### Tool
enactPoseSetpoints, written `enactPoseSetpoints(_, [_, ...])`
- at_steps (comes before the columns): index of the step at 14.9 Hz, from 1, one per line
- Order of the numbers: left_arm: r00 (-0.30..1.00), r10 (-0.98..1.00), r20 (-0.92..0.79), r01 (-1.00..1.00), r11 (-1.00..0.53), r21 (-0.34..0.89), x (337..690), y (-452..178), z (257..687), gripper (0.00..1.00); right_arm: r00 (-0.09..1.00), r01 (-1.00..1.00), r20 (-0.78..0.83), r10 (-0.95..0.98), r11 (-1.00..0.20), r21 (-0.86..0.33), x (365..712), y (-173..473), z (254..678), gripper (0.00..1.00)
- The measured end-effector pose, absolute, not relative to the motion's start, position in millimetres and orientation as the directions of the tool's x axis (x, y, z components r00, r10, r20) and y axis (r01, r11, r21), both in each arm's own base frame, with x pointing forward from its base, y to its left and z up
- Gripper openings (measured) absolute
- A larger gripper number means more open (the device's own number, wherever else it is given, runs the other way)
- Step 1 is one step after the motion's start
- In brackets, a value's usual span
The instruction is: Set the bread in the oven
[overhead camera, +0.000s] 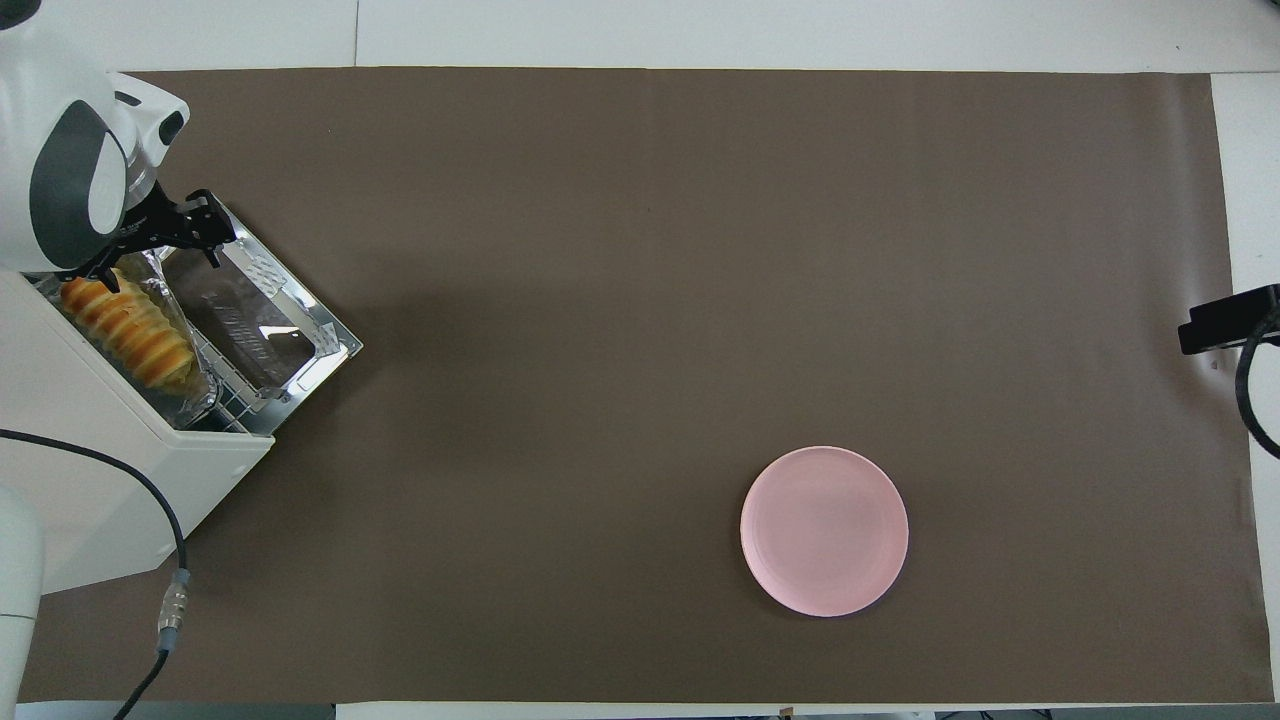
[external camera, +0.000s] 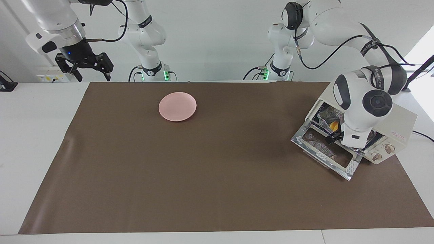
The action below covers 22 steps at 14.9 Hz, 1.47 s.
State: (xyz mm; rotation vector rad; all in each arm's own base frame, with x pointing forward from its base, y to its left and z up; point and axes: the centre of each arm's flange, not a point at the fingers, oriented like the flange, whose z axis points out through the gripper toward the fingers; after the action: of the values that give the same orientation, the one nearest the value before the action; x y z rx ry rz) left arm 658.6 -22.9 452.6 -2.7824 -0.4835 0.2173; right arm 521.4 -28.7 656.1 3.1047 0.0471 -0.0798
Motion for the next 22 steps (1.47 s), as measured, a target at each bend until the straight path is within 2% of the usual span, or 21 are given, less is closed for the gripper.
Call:
enactPoseSetpoints(3, [0.94, 0.332, -0.074, 0.302, -0.915, -0.266, 649, -8, 493, 1.0, 0.998, 0.031, -0.052, 0.029, -0.999, 0.035, 521, -29, 656, 1.0])
enactPoseSetpoints(9, [0.972, 0.172, -0.162, 0.153, -0.981, -0.119, 608, 10, 558, 1.0, 0.998, 0.031, -0.052, 0.029, -0.999, 0.035, 521, -29, 656, 1.0])
enactPoseSetpoints(15, [0.979, 0.09, -0.184, 0.086, -0.996, -0.03, 566, 30, 603, 1.0, 0.998, 0.031, -0.052, 0.029, -0.999, 0.035, 521, -29, 656, 1.0])
enactPoseSetpoints(22, [0.985, -0.018, -0.171, -0.015, -1.0, 0.015, 549, 18, 619, 1.0, 0.998, 0.031, -0.052, 0.029, -0.999, 0.035, 521, -29, 656, 1.0])
